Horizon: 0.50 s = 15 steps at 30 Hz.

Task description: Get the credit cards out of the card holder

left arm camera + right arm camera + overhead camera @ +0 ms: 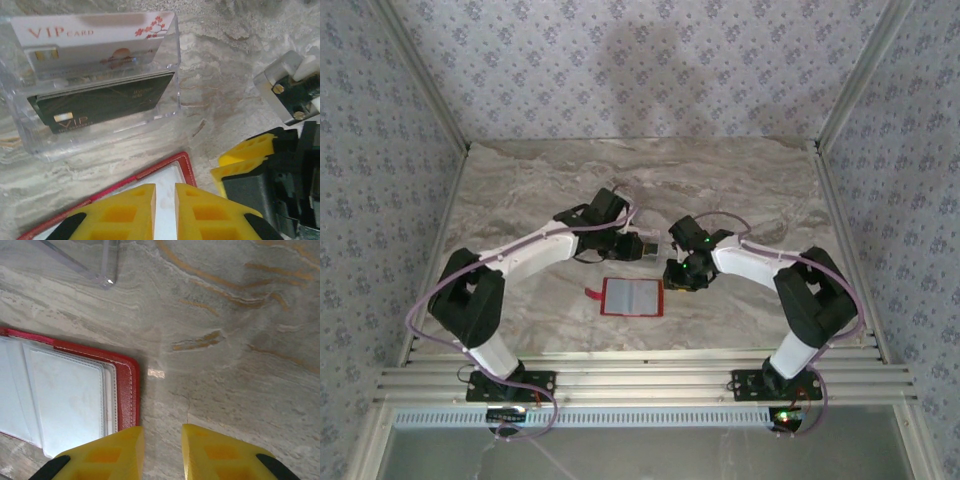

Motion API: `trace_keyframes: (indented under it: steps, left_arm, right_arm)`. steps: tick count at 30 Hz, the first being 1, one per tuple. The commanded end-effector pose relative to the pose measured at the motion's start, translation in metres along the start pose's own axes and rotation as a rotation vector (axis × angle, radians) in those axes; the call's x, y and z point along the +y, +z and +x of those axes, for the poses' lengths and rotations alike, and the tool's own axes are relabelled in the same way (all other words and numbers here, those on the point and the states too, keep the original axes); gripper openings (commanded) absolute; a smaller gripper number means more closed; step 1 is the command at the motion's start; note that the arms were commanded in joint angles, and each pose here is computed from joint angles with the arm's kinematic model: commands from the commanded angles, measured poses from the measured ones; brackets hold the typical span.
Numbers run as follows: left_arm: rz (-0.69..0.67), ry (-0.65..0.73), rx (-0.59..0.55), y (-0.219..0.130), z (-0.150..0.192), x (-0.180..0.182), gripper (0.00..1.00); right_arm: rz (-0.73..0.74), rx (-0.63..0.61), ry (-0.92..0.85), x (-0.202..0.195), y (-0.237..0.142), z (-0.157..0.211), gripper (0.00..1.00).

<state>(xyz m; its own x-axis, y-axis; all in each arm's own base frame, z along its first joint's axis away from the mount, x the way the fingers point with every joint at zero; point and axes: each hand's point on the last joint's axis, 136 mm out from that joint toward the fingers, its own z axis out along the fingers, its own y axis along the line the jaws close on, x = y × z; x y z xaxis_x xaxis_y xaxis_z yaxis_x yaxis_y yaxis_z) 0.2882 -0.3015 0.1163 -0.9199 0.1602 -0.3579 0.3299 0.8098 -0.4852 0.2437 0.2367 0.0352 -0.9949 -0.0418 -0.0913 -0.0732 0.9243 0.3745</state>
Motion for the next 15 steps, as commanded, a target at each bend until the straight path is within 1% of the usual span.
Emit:
trace_keyframes:
  steps: [1, 5, 11, 15]
  left_arm:
    - [0.078, -0.059, -0.034, -0.017, -0.003, -0.018, 0.20]
    - [0.069, -0.055, -0.019, -0.015, 0.009, -0.017, 0.20]
    - [0.029, -0.107, -0.018, -0.009, 0.020, -0.006, 0.19]
    - [0.033, -0.144, -0.030, -0.006, 0.024, -0.002, 0.18]
  right_arm:
    - [-0.052, 0.007, 0.016, 0.016, 0.002, -0.004, 0.27]
    - [-0.077, 0.015, 0.014, 0.024, 0.005, -0.004, 0.22]
    - [-0.078, 0.027, 0.004, 0.028, 0.012, -0.002, 0.14]
    - [-0.071, 0.036, 0.008, 0.027, 0.016, -0.001, 0.12]
